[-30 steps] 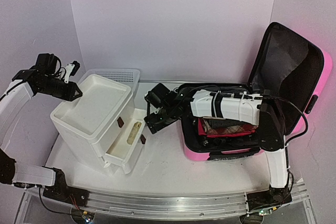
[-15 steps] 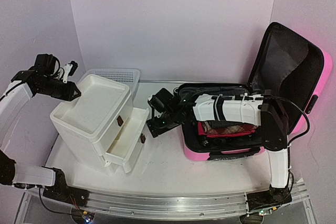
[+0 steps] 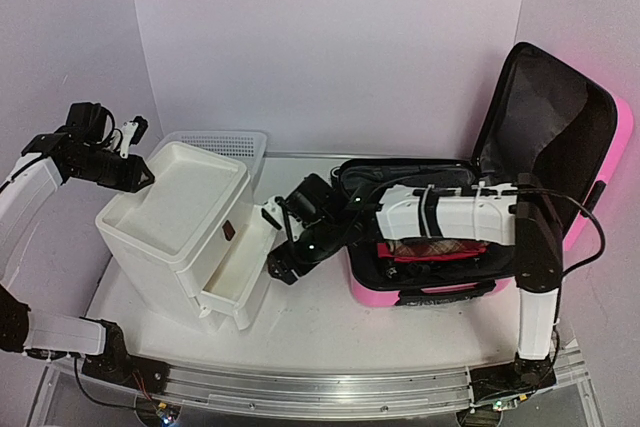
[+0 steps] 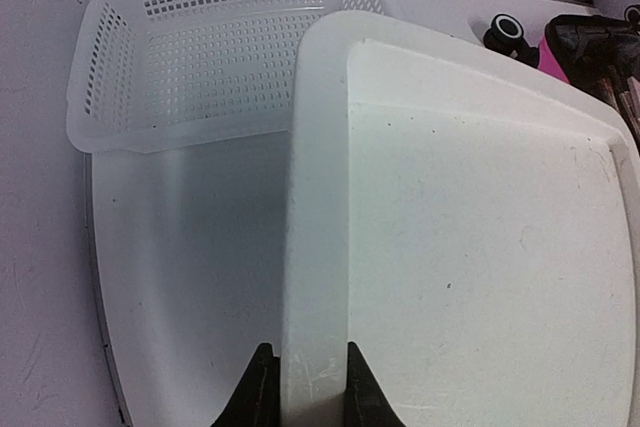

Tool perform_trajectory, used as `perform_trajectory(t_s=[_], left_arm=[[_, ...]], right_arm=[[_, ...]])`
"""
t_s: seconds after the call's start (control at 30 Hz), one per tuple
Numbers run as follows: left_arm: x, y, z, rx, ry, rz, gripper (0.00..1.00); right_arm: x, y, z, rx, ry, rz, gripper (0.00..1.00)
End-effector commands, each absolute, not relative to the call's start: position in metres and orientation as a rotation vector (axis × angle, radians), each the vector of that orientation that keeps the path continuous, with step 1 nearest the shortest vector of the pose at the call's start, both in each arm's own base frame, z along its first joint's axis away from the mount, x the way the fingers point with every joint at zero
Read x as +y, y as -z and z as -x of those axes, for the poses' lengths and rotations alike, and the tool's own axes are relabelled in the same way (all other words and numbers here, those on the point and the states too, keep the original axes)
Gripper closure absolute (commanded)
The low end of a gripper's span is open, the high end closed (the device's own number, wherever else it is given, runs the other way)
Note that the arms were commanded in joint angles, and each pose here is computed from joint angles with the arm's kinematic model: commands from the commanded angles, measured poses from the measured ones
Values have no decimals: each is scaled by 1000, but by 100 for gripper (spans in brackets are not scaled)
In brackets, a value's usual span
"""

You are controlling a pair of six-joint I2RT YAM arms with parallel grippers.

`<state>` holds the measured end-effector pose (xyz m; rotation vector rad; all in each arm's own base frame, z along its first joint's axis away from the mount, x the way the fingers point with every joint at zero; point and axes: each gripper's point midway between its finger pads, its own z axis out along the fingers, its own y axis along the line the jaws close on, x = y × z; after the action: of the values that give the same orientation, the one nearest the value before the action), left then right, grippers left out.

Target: Open, take out, and arrange the luggage

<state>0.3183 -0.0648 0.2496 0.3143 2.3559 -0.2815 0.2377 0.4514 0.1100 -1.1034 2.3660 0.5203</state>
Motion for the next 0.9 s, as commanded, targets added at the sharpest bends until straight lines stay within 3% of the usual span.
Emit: perform_trajectory(t_s=[0.0, 0.2, 0.37, 0.63, 0.77, 0.87], left_arm=[[-102, -196, -282, 2601, 648, -192, 100], [-106, -195, -277, 2603, 691, -183, 100], [-108, -197, -275, 2597, 709, -188, 100], [-106, -190, -272, 2609, 698, -180, 100], [-105, -193, -274, 2602, 688, -181, 100], [-105, -196, -275, 2591, 686, -191, 100]], right_arm=[[534, -144, -241, 2141, -834, 1139, 13], [574, -157, -261, 2014, -924, 1010, 13], [585, -154, -278, 1955, -895, 947, 13], [592, -190, -279, 1749, -1104, 738, 8], [570, -182, -279, 1833, -951, 755, 8], [548, -174, -259, 1762, -878, 953, 2]])
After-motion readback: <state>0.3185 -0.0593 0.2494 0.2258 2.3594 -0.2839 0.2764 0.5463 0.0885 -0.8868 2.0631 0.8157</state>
